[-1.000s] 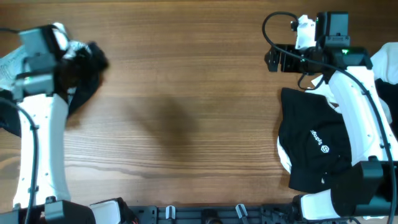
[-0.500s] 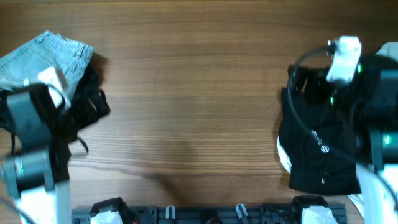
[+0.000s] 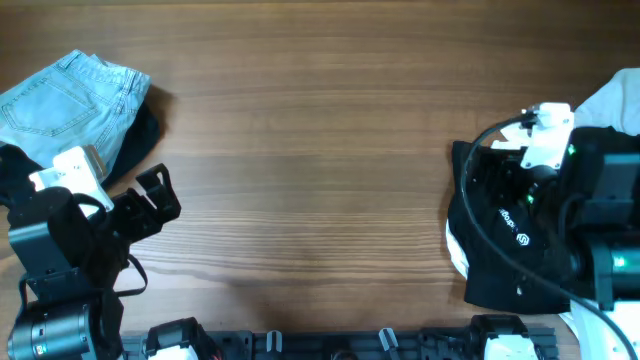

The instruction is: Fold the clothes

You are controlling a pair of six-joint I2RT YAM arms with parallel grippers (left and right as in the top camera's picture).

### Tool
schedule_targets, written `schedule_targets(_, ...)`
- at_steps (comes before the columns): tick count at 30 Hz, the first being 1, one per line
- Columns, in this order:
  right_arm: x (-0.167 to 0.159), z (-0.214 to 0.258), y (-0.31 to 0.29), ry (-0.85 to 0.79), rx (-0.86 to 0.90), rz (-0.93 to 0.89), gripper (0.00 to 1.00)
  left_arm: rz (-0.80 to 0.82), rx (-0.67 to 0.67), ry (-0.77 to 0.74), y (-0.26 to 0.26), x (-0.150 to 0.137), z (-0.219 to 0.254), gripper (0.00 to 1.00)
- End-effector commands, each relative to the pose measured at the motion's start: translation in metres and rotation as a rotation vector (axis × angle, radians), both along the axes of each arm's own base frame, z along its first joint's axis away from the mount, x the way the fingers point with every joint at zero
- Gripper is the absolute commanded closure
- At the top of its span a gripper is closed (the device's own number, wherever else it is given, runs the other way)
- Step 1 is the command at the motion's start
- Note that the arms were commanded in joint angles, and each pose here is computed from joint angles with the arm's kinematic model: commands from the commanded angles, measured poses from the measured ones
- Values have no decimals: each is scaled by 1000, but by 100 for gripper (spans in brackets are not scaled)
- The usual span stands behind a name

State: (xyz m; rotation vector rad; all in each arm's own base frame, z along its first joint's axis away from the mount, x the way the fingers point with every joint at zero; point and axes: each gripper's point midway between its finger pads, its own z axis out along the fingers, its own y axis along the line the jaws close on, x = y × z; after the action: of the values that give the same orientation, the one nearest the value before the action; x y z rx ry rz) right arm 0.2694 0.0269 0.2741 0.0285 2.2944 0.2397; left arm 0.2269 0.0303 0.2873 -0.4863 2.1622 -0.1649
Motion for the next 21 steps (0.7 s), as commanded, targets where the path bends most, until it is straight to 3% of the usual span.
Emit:
schedule_targets(1,9,-19,-4,72,-10,-22,0,-7,-15,1,-2,0,-2,0)
schedule_targets(3,12,-20,-4,61,-15,-18,0,-7,-15,1,-2,0,-2,0)
schedule_targets(9,1,3,-3,-285,-92,39,0,-7,-15,1,-2,0,-2,0)
schedule_targets(15,-37,-19,-3,-650,-99,22,0,-6,-15,1,-2,0,-2,0)
schedule_targets(21,-36,-35,-3,-883,-110,12,0,-7,-15,1,-2,0,-2,0)
